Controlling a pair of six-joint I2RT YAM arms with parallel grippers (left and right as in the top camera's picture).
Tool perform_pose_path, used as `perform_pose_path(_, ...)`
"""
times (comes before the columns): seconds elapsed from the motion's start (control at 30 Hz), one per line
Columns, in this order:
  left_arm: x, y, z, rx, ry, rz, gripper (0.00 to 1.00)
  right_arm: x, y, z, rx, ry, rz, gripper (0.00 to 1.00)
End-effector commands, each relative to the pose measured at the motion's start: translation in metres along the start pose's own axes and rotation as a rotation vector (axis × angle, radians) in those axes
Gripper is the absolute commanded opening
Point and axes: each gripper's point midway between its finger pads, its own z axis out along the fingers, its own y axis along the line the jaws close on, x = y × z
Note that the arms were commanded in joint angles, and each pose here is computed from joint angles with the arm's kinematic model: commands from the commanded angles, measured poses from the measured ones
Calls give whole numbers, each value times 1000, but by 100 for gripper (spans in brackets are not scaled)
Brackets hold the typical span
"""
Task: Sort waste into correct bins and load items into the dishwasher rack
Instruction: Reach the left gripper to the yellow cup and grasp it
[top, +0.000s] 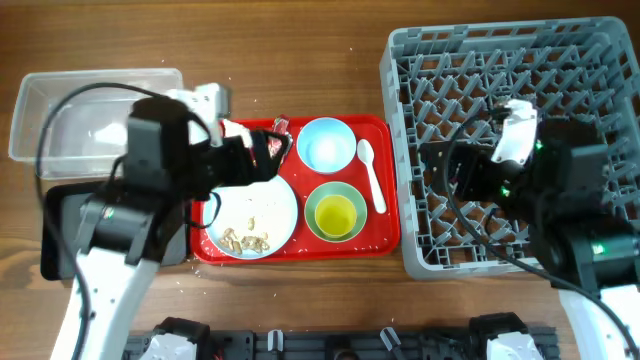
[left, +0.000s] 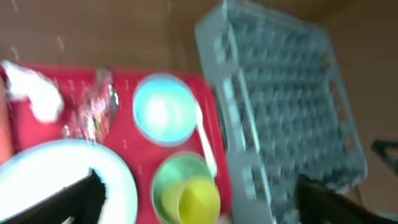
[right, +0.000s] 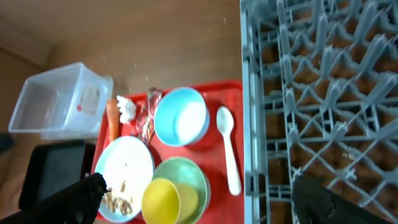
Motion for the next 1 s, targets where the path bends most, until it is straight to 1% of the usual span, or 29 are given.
perform_pose_path(0.0,43,5,37,-79,216,5,92,1,1,1,-5,29,-10,100)
perform_pose_path(0.03,58,15,49,-154,276,20,88,3,-3,3,17,39,10,100)
perform_pose_path(0.07,78,16,62,-184,357,32,80,6,-10,4,55,49,54,100)
perform_pose_path(0.13,108,8,85,-201,466,66,68,12,-14,7,71,79,67,100)
perform_pose_path(0.2,126,12,100,-292,500,101,68,16,-17,10,81,105,75,100)
perform_pose_path(0.27,141,11,108,-315,543,139,68,20,-19,12,88,126,82,100)
perform_pose_path(0.33,152,19,116,-350,575,154,65,21,-19,14,91,134,86,100)
perform_pose_path(0.37,160,30,122,-383,591,159,58,21,-20,14,91,133,85,100)
perform_pose_path(0.4,162,32,127,-385,596,158,54,21,-20,14,91,133,85,100)
perform_pose_path(0.43,164,34,132,-385,596,158,48,21,-19,14,91,133,85,100)
perform_pose_path(0.5,168,38,140,-386,596,159,33,21,-19,14,90,136,86,100)
perform_pose_path(0.53,171,41,143,-393,607,157,30,22,-19,14,89,138,87,100)
perform_pose_path(0.57,173,43,145,-401,617,156,15,22,-19,14,89,138,87,100)
perform_pose_path(0.6,171,41,145,-393,607,157,4,22,-19,14,89,138,87,100)
perform_pose_path(0.67,158,30,139,-364,566,157,4,22,-19,14,89,138,87,100)
perform_pose_path(0.73,132,7,119,-298,472,164,4,22,-19,14,88,138,87,100)
perform_pose_path(0.8,111,-6,93,-240,386,152,4,22,-19,14,90,137,100,100)
perform_pose_path(0.9,87,-22,60,-125,297,102,4,21,-19,14,90,136,105,100)
perform_pose_path(0.97,75,-29,43,-30,273,45,4,22,-18,14,82,138,104,100)
